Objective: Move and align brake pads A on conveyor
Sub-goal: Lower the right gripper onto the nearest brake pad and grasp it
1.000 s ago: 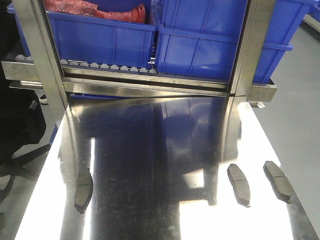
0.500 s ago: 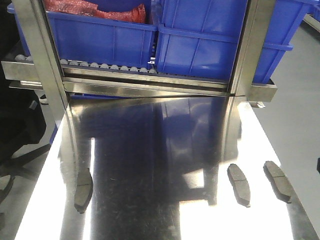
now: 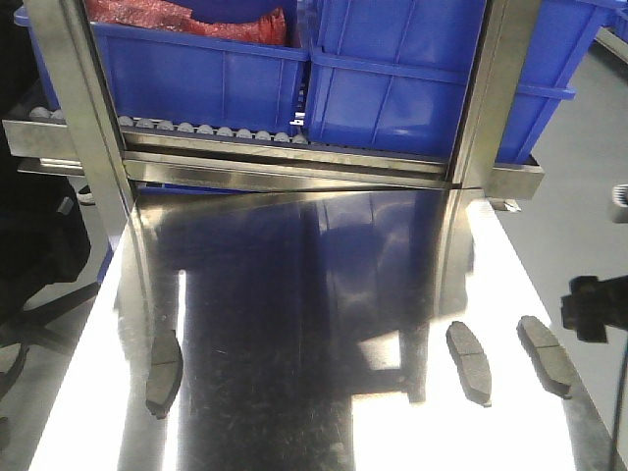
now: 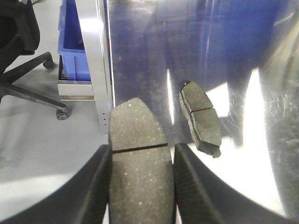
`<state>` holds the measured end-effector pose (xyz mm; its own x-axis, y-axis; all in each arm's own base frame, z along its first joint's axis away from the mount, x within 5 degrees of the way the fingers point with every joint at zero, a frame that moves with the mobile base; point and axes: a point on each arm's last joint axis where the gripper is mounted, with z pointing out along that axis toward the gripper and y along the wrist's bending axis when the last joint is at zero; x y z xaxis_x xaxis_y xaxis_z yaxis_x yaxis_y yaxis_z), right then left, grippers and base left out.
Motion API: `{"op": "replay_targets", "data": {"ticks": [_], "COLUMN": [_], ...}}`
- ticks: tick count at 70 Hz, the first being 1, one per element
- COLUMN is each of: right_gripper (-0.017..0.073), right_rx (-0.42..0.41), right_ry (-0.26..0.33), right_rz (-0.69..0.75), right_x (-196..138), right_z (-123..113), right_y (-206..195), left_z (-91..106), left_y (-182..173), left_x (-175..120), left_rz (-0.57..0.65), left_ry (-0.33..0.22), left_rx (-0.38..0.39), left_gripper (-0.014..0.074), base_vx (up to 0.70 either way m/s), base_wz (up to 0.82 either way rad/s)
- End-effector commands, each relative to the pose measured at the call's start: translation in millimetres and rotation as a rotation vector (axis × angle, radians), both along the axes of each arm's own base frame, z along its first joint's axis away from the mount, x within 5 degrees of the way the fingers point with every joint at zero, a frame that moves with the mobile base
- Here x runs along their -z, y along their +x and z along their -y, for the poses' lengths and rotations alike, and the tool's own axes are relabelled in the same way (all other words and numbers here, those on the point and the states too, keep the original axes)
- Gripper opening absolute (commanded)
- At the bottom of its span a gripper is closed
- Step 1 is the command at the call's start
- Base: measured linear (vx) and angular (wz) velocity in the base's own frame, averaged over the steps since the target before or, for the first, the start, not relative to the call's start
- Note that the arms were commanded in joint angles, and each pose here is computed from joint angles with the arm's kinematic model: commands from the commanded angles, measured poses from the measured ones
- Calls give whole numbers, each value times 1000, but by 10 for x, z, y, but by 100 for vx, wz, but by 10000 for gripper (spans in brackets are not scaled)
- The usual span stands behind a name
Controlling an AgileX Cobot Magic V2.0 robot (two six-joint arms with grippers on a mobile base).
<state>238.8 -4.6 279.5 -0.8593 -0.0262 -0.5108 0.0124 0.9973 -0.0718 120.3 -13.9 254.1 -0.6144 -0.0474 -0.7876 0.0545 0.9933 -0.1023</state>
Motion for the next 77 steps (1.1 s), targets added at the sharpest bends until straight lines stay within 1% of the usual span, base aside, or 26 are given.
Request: {"op": "replay_targets", "data": {"ticks": [1, 9, 19, 32, 46, 69, 77], "right_gripper": [677, 665, 648, 602, 550, 540, 515], "right_rx": [-9, -15, -20, -28, -42, -46, -46], "right_ry": [-17, -20, -19, -17, -19, -16, -16], "right_rz": [25, -63, -149, -194, -187, -186, -181], "right_x": [-34, 205, 517, 798, 908, 1020, 1018], "right_z": [11, 9, 6, 1, -4, -8, -8], "right_y": [240, 476, 654, 784, 851, 908, 912], "left_z": [14, 14, 14, 14, 14, 14, 14], "left_y": [49, 49, 49, 49, 49, 49, 49], "left_x": [-152, -152, -152, -152, -152, -152, -152], "left_rz": [108, 108, 108, 108, 108, 108, 108], "left_ry": [-23, -23, -23, -23, -23, -23, -23], "left_rx": [-1, -1, -1, -1, -1, -1, -1], "left_gripper": [101, 101, 101, 101, 101, 101, 101], "base_vx": [0, 0, 0, 0, 0, 0, 0], "base_wz": [0, 0, 0, 0, 0, 0, 0]}}
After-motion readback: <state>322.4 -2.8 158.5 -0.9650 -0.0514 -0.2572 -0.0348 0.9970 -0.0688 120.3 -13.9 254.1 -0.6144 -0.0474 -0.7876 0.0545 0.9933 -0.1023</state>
